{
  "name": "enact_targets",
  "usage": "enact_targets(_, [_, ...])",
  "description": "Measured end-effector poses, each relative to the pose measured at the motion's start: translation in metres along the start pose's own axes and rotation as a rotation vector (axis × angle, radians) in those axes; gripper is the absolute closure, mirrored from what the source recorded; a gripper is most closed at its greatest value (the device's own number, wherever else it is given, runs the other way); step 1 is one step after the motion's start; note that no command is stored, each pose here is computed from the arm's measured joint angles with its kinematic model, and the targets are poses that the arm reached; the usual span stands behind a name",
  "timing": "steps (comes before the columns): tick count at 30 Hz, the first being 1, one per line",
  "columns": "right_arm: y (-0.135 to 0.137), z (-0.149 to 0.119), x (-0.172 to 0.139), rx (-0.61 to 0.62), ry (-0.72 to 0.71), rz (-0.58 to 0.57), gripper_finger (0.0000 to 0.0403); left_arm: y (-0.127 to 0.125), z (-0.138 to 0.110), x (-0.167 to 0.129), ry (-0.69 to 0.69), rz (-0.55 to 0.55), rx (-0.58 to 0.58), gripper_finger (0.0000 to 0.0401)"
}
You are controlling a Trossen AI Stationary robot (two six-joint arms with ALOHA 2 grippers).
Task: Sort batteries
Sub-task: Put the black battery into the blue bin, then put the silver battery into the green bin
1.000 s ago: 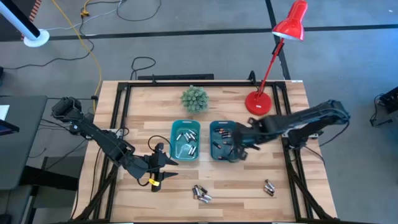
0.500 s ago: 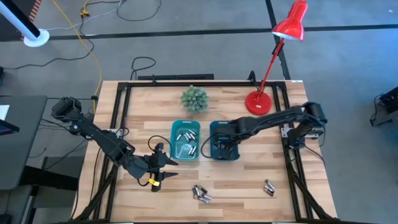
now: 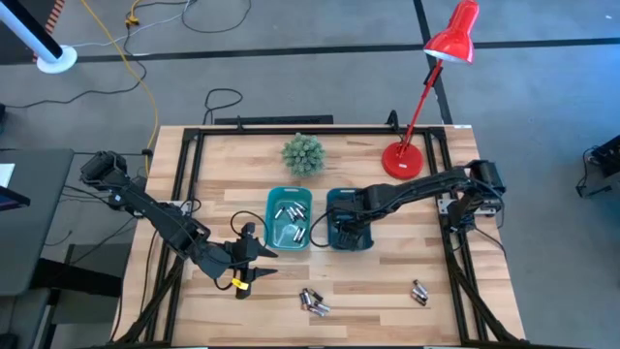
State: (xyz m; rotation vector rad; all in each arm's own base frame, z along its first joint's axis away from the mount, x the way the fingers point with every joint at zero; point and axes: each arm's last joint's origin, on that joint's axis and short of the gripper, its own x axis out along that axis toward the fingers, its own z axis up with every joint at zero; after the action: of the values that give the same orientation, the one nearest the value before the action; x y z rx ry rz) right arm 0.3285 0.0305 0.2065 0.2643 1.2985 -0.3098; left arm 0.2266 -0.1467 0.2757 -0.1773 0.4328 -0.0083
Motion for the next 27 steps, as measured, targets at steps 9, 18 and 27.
enact_targets(9, [-0.001,-0.002,-0.008,0.004,-0.013,0.007,0.0237,0.0,0.0,0.0,0.0,0.0,0.0,0.0225])
enact_targets(18, [-0.014,-0.023,-0.084,0.15,-0.167,0.1,0.0257,0.0,0.0,0.0,0.0,0.0,0.0,0.0225])
enact_targets(27, [-0.004,-0.108,-0.127,0.318,-0.083,0.065,0.0271,0.0,0.0,0.0,0.0,0.0,0.0,0.0225])
